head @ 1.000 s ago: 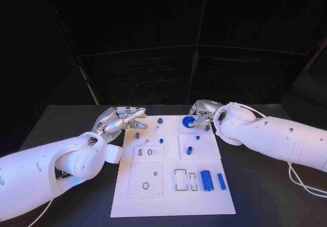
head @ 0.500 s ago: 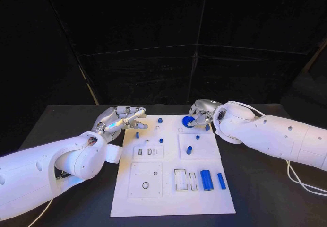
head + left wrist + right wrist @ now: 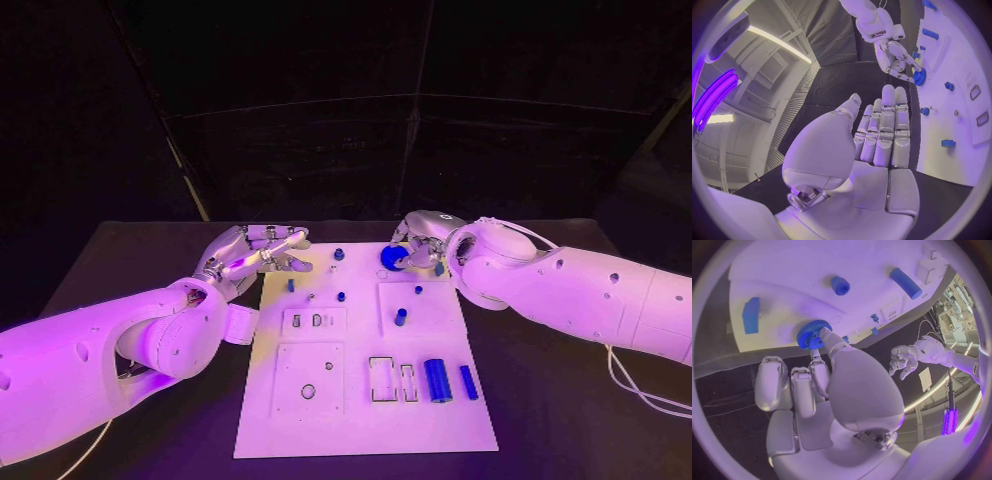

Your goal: Assemble the parts on the task board

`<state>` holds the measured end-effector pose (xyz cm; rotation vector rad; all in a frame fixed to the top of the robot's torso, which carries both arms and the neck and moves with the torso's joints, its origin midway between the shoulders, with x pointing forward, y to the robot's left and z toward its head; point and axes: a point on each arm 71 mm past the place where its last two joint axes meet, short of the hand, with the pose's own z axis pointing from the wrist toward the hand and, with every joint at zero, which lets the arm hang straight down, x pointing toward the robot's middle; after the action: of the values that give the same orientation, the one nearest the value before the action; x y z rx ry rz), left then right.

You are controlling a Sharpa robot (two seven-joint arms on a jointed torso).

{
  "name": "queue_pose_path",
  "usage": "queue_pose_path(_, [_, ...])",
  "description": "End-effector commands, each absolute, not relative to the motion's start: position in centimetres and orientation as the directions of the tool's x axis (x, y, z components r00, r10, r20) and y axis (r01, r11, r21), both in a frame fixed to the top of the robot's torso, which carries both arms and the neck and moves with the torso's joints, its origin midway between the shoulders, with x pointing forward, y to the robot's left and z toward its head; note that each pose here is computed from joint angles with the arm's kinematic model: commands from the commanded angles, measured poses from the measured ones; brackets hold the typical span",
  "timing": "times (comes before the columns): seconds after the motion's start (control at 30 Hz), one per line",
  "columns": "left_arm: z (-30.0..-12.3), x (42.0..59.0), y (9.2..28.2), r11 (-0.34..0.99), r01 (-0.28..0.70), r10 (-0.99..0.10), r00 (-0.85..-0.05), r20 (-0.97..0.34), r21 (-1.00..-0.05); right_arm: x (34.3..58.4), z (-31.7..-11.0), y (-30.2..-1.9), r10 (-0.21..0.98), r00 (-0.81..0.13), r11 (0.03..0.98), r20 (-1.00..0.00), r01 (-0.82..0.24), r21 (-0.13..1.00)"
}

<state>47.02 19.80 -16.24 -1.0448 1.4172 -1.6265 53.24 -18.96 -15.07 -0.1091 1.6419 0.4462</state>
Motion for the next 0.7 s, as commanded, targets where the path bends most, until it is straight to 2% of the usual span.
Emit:
queue_pose_path(0.03, [-16.1,47.0,19.7,-0.136,0.015,-0.901,-0.417,0.118,-0.991,52.4,-13.8,-17.8,0.212,-0.018,0.894,-0.977,-0.400,0.201])
queue_pose_path(0.37, [-16.1,47.1,19.7,-0.134,0.014,-0.903,-0.414,0.116,-0.991,49.5,-12.5,-13.6,0.237,0.022,0.843,-0.971,-0.502,0.194])
queue_pose_path(0.7, [-16.1,47.1,19.5,-0.137,0.014,-0.900,-0.420,0.118,-0.991,49.9,-13.5,-9.3,0.219,-0.005,0.817,-0.976,-0.546,0.187])
